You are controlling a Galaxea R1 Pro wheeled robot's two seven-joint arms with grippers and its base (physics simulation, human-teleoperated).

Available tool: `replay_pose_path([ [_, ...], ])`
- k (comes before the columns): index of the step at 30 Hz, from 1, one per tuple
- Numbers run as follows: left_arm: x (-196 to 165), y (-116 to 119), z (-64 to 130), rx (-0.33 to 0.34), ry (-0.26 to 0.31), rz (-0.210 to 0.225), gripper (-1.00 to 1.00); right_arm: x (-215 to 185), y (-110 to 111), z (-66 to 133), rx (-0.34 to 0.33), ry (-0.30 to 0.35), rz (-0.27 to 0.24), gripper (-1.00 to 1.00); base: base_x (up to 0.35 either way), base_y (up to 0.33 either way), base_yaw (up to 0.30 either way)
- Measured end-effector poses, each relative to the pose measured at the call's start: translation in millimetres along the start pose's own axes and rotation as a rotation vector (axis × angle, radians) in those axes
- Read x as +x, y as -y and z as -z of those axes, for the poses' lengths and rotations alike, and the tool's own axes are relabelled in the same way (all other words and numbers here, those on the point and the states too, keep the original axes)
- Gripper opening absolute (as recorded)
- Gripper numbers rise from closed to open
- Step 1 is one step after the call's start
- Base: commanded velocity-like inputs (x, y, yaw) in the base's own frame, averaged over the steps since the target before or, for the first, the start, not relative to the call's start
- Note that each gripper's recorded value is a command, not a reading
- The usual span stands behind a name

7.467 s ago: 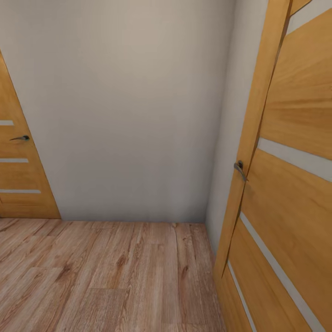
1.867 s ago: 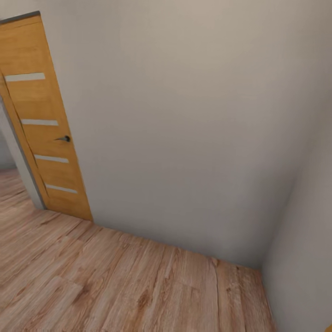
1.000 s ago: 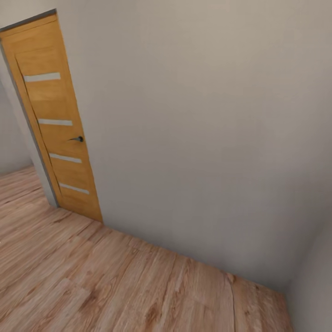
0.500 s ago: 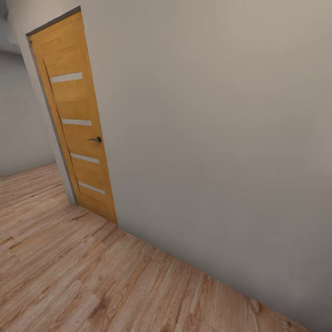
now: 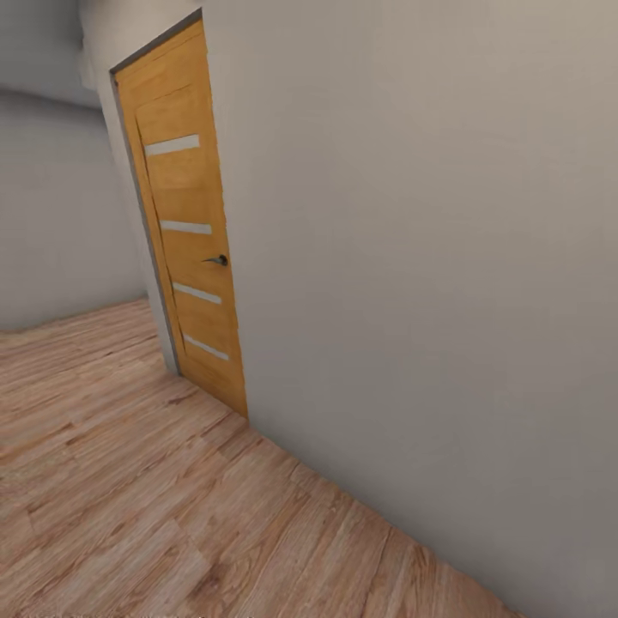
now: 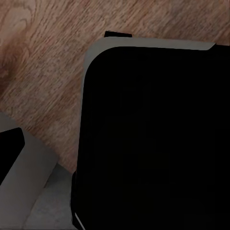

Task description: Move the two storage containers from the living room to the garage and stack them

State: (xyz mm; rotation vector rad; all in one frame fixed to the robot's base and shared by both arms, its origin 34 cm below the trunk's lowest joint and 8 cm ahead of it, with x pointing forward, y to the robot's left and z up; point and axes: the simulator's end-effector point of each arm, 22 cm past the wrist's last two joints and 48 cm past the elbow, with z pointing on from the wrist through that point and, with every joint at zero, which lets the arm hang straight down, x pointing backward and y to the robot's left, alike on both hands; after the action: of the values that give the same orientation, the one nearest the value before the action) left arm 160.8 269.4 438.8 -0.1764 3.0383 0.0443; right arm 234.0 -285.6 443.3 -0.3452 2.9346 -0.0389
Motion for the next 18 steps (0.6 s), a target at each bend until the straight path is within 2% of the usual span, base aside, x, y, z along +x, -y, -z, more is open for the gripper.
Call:
replay_pose_path([
  [18,0.0,-0.2,0.0,-0.001,0.000,0.001,1.00,0.1,0.0,0.0,0.000,-0.001,0.000,1.00,0.002,0.000,0.271],
])
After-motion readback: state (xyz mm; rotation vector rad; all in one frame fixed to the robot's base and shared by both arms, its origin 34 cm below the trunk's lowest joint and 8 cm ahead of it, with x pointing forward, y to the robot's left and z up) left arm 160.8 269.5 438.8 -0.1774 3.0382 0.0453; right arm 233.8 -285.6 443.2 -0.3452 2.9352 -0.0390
